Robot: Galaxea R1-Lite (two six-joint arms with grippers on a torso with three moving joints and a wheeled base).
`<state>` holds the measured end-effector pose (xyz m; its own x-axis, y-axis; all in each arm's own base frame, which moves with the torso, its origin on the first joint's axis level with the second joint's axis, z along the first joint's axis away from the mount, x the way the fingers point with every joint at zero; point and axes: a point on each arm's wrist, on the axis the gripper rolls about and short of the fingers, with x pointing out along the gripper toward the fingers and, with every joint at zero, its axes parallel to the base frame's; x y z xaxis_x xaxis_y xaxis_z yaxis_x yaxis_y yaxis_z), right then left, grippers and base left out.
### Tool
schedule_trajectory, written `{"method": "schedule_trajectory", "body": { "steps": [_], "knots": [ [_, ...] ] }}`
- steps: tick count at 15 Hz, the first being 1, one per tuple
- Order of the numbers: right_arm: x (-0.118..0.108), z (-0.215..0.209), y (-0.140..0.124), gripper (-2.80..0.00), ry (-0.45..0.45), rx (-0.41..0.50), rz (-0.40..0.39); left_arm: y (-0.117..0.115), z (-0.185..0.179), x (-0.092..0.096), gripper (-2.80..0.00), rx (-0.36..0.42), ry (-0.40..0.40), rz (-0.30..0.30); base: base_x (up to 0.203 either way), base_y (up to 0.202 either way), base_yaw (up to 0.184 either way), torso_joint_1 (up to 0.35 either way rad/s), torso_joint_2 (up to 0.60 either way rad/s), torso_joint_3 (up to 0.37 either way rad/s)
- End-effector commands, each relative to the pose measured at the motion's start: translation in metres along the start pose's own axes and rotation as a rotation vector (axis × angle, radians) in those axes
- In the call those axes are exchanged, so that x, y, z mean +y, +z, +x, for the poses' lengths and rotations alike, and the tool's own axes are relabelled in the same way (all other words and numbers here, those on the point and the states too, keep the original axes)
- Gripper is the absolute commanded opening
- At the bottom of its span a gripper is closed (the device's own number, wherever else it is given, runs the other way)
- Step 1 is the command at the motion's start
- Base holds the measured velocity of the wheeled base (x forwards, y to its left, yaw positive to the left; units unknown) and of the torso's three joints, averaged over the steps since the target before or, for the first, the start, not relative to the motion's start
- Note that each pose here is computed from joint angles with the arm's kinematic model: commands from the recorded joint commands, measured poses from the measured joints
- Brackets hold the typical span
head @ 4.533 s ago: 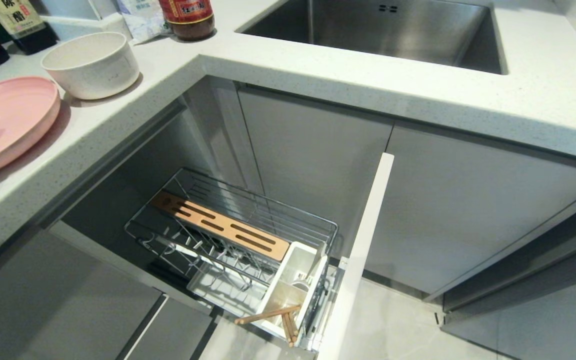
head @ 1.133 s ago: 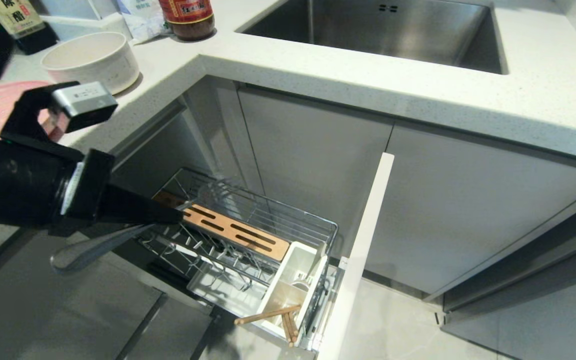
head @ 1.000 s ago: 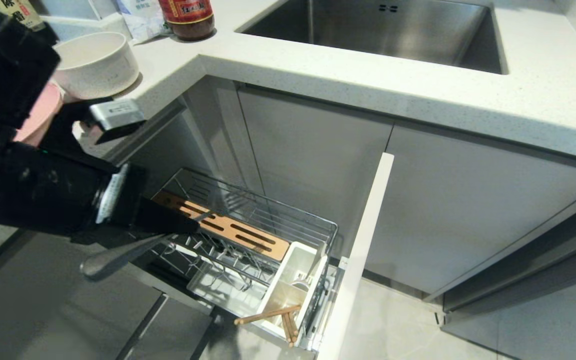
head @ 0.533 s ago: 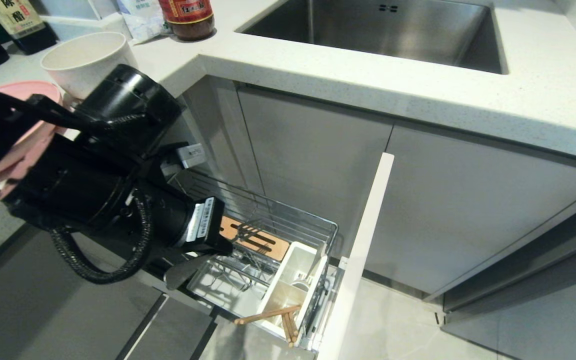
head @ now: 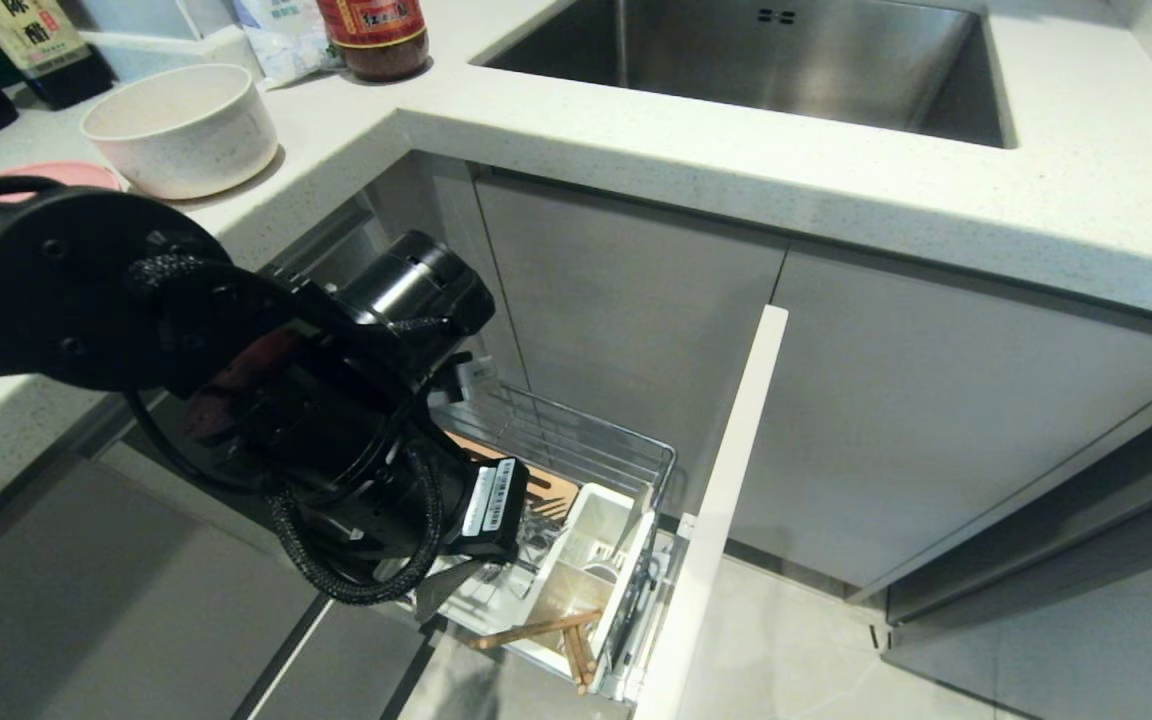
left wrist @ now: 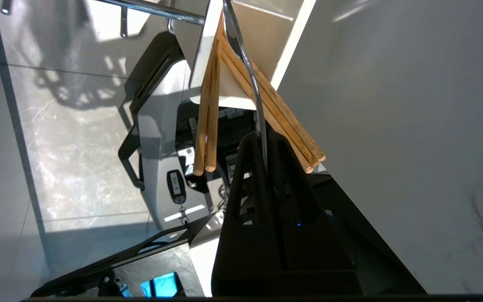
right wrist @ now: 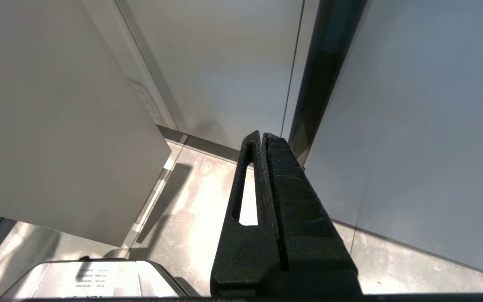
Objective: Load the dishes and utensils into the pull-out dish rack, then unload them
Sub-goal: Pick up the fork and place it in the cupboard
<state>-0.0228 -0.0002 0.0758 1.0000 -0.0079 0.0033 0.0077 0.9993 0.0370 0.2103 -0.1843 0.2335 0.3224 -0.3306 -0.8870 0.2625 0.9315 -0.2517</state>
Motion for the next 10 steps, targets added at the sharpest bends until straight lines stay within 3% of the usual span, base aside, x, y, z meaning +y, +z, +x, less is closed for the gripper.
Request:
{"method": "schedule_trajectory", "body": {
  "steps": [1,10],
  "knots": [
    [0.0,0.0,0.0,-2.8,0.0,0.0,0.001,0.001,0.011,-0.002,-2.8,0.032,0.014,0.001,0.0,0.0,0.0,0.0,0.0,0.0],
    [0.0,0.0,0.0,-2.8,0.0,0.0,0.0,0.01,0.039,-0.01,-2.8,0.09,0.029,0.008,0.0,0.0,0.0,0.0,0.0,0.0]
  ]
}}
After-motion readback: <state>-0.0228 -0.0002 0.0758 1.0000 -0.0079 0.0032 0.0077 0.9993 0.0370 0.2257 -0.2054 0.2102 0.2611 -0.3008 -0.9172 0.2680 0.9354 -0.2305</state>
